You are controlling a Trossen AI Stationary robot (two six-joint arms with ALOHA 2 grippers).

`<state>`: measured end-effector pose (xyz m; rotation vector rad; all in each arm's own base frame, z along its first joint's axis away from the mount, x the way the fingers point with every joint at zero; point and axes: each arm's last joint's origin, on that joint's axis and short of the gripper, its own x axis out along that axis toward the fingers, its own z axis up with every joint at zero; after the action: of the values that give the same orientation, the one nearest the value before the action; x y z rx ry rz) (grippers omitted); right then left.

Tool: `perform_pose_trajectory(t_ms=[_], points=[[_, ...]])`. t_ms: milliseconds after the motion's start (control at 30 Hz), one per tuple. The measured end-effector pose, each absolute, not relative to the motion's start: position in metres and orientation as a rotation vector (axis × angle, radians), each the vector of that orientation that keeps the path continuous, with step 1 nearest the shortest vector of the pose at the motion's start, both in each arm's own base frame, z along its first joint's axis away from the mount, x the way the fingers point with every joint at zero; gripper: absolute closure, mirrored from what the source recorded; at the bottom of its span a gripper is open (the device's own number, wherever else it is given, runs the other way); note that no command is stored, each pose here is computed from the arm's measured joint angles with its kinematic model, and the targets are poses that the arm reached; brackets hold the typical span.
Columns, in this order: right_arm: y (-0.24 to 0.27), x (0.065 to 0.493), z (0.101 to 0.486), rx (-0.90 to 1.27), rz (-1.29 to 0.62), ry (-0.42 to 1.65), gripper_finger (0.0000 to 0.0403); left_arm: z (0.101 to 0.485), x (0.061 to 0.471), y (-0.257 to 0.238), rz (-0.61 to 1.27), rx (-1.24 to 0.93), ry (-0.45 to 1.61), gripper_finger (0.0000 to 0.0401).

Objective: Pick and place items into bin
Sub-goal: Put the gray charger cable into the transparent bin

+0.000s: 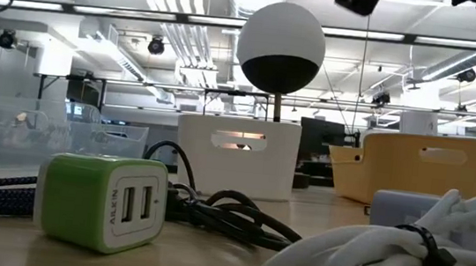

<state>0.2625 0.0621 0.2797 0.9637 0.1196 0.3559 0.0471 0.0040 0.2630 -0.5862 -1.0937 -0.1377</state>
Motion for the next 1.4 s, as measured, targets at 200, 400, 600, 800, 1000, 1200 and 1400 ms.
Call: perform_pose_trajectory(t_ms=[200,400,600,800,1000,1200,1400], points=[[0.073,0.294,0.263,1.107,0.341,0.182,0.0385,0.26,0.061,-0.001,-0.324,-0.65,-0.934,0.0294],[0.094,0.326,0.24,1.287,0.3,0.314,0.0385,0.256,0.078,-0.007,-0.529,-0.758,-0.72,0.0294],[0.136,0.334,0.257,1.322,0.302,0.495,0.0385,0.255,0.091,-0.012,-0.602,-0.748,-0.577,0.0294],[0.179,0.301,0.275,1.126,-0.061,1.058,0.0385,0.254,0.101,-0.016,-0.655,-0.709,-0.468,0.0294],[0.216,0.269,0.283,1.091,-0.354,1.25,0.0385,0.237,0.116,-0.017,-0.584,-0.747,-0.271,0.0294],[0.252,0.253,0.238,1.214,-0.65,1.422,0.0341,0.218,0.129,-0.017,-0.489,-0.794,-0.084,0.0294],[0.259,0.268,0.198,1.28,-0.927,1.361,0.0253,0.215,0.135,-0.017,-0.463,-0.811,-0.042,0.0294]])
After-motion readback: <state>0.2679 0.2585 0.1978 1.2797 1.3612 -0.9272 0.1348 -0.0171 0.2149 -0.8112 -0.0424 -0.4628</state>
